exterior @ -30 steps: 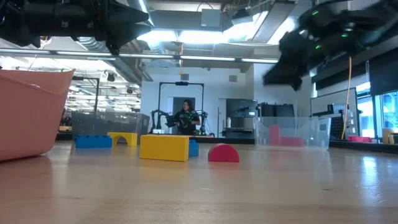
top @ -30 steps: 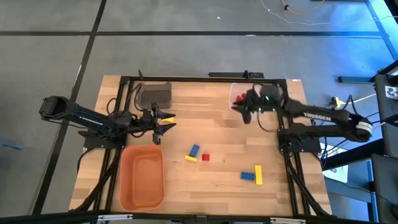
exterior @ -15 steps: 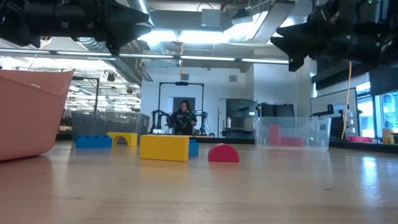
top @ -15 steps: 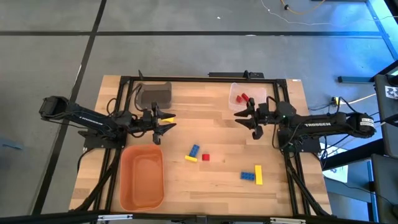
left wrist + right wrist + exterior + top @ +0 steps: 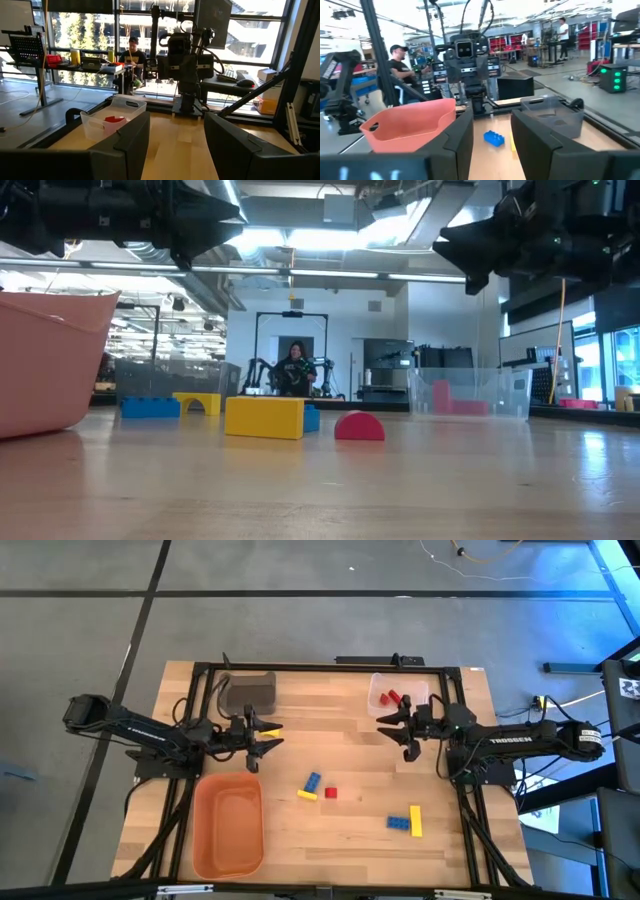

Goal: Sort & place blocks by color
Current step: Put the red block into the transparent white bin

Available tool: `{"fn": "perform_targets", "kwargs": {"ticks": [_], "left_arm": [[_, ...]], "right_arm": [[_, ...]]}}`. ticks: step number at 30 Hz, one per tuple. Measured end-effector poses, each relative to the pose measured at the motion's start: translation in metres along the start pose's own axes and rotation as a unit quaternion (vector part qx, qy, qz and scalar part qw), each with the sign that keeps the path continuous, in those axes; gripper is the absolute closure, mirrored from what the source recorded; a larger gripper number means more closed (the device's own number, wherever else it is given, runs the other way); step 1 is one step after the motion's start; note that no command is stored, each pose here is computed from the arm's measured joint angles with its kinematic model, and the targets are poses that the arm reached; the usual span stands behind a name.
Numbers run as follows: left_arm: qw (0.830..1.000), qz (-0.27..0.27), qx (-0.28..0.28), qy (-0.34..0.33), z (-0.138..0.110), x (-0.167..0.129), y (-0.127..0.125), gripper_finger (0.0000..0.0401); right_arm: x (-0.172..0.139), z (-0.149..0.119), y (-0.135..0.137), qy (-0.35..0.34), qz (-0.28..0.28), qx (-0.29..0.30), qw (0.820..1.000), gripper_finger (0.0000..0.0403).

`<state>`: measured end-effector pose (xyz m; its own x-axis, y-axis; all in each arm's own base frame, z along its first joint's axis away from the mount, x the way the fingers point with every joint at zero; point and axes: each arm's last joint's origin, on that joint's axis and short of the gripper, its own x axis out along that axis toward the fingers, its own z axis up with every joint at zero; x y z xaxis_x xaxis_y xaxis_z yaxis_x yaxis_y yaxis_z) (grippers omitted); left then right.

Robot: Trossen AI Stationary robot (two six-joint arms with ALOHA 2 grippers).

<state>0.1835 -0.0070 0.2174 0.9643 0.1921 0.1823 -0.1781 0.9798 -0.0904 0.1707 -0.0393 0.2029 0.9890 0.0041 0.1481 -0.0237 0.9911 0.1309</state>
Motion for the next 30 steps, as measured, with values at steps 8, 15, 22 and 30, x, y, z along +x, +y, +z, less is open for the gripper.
{"fn": "perform_targets", "kwargs": {"ticks": [8, 15, 22, 30], "left_arm": [[1.000, 0.000, 0.002, 0.000, 0.000, 0.000, 0.000, 0.0221], [1.000, 0.000, 0.012, -0.001, 0.000, 0.000, 0.000, 0.0221], [1.000, 0.000, 0.012, -0.001, 0.000, 0.000, 0.000, 0.0221], [1.000, 0.000, 0.012, -0.001, 0.000, 0.000, 0.000, 0.0221]], "right_arm": [[0.000, 0.000, 0.001, 0.000, -0.005, 0.043, 0.999, 0.0221], [0.005, -0.009, 0.006, 0.017, -0.020, 0.052, 0.998, 0.0123], [0.019, -0.004, 0.013, 0.035, 0.016, 0.055, 0.998, 0.0083], [0.067, -0.009, 0.043, 0.184, 0.062, 0.010, 0.981, 0.0082]]}}
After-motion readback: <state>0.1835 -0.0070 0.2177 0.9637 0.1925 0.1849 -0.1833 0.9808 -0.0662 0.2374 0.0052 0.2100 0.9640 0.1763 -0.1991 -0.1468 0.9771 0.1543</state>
